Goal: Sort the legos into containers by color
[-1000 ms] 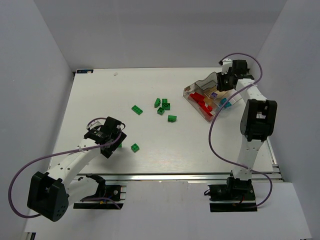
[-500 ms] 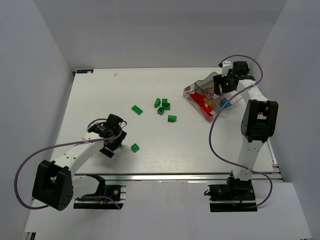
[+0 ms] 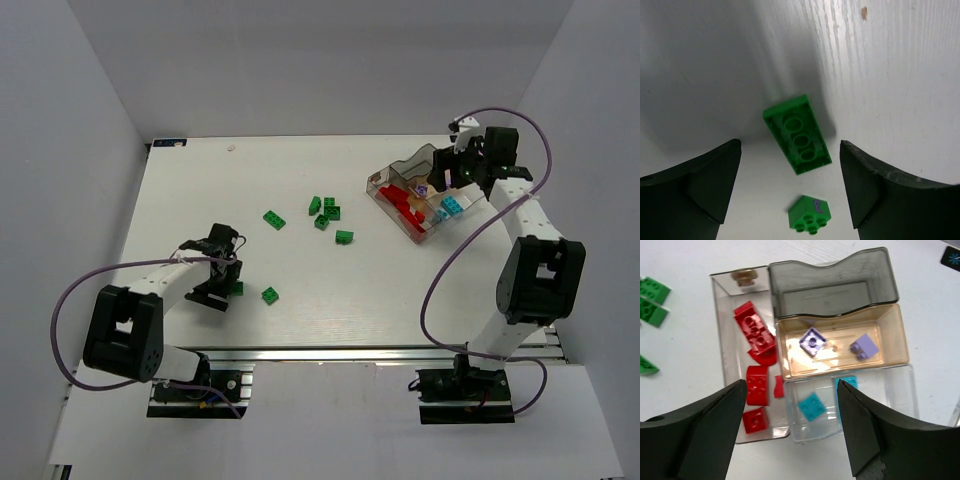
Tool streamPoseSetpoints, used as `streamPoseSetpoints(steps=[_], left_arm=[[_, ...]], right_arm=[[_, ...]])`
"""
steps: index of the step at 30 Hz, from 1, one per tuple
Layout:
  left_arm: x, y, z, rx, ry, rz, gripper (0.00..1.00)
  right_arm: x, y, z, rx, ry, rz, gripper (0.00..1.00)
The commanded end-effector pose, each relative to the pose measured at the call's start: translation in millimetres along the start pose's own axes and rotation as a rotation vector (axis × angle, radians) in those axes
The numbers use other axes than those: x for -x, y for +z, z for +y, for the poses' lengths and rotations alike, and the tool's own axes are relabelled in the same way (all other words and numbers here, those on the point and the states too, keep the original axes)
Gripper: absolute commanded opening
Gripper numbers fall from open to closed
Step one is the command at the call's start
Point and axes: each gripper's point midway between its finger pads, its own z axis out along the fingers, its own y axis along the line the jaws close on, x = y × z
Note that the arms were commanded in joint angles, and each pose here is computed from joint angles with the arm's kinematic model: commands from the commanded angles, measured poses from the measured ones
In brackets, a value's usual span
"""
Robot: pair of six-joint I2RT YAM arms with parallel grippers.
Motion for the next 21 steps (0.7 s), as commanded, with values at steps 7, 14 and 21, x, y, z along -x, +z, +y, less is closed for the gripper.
streamPoseSetpoints(steps=[7,14,21], left_arm=[[18.2,11.2,-13.9,0.009,-0.12,-0.008,0.75],[15.1,20.6,-13.6,0.032,-0.152,0.051,0.47],[7.8,8.4,-31.4,-0.077,-0.077,0.125,0.17]], right_arm=[[1.2,-29.8,31.6,0.069,0.0,-0.083,0.78],[-4.8,-36.0,37.2,0.076,0.012,-0.083,0.78],[-2.7,-40.7,39.2,0.082,0.017,-0.093,0.78]])
